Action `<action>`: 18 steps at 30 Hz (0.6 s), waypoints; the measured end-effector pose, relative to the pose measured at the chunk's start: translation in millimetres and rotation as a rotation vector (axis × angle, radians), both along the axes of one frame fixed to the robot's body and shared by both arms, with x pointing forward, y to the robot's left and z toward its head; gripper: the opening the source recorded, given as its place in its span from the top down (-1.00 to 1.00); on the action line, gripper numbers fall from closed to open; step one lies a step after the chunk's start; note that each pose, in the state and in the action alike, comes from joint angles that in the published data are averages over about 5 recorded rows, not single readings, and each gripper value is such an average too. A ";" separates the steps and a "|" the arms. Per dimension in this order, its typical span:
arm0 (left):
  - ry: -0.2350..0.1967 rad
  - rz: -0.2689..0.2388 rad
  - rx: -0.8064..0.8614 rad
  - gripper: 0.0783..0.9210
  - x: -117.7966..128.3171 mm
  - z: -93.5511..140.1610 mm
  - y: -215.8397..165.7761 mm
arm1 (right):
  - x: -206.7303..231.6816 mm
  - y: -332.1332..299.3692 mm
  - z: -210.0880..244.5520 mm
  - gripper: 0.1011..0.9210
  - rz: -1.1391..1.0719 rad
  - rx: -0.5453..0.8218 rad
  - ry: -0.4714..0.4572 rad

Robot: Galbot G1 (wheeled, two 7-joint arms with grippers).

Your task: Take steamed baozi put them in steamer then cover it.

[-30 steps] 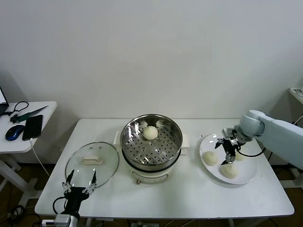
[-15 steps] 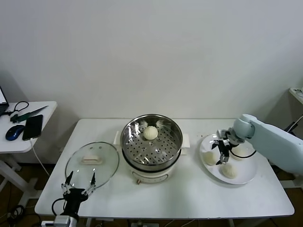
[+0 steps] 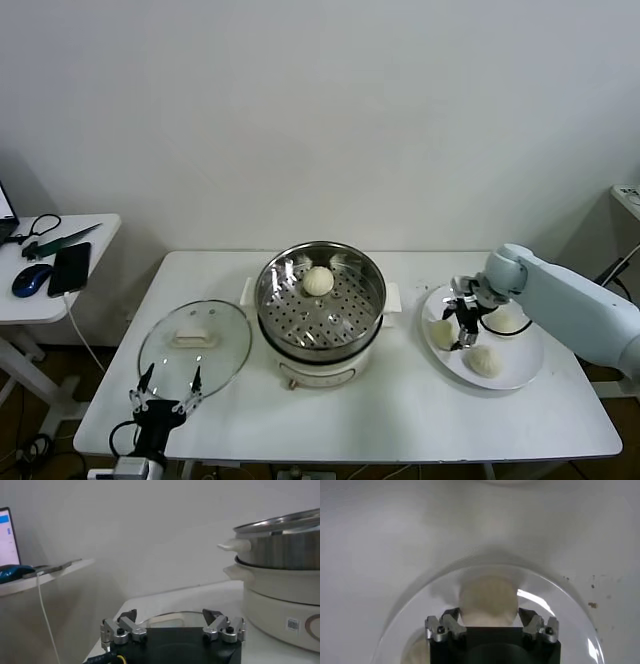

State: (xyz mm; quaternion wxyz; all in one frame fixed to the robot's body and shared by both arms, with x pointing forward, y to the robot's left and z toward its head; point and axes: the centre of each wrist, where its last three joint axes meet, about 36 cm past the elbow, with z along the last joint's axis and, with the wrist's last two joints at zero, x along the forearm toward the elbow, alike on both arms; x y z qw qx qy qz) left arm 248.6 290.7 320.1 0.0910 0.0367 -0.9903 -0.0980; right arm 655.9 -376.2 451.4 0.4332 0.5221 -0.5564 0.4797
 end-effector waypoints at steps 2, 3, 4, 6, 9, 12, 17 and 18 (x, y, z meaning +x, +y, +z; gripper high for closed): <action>-0.001 0.000 -0.001 -0.77 -0.5 0.5 -0.7 | 0.0 -0.7 0.2 -0.44 -0.001 0.001 0.000; -0.001 0.001 -0.002 -0.77 -0.7 0.8 -1.1 | -0.1 -0.9 0.3 -0.43 -0.003 0.003 0.000; -0.002 0.001 -0.003 -0.77 -0.8 1.1 -1.4 | -0.2 -1.3 0.5 -0.42 -0.004 0.004 0.000; -0.003 0.002 -0.004 -0.77 -0.9 1.4 -1.8 | -0.4 -2.0 1.6 -0.41 -0.008 0.007 -0.001; -0.004 0.003 -0.005 -0.77 -1.1 1.6 -1.9 | 0.0 -3.6 7.3 -0.41 -0.013 0.014 -0.010; -0.005 0.003 -0.005 -0.77 -1.9 1.3 -1.8 | 2.8 -5.5 21.6 -0.41 -0.016 0.023 -0.030; -0.011 0.001 -0.008 -0.77 -3.1 2.5 -3.8 | 12.9 -3.5 66.1 -0.41 -0.015 0.042 -0.086; -0.013 0.001 -0.010 -0.77 -3.2 2.6 -4.4 | 15.4 -1.0 77.5 -0.41 -0.013 0.048 -0.099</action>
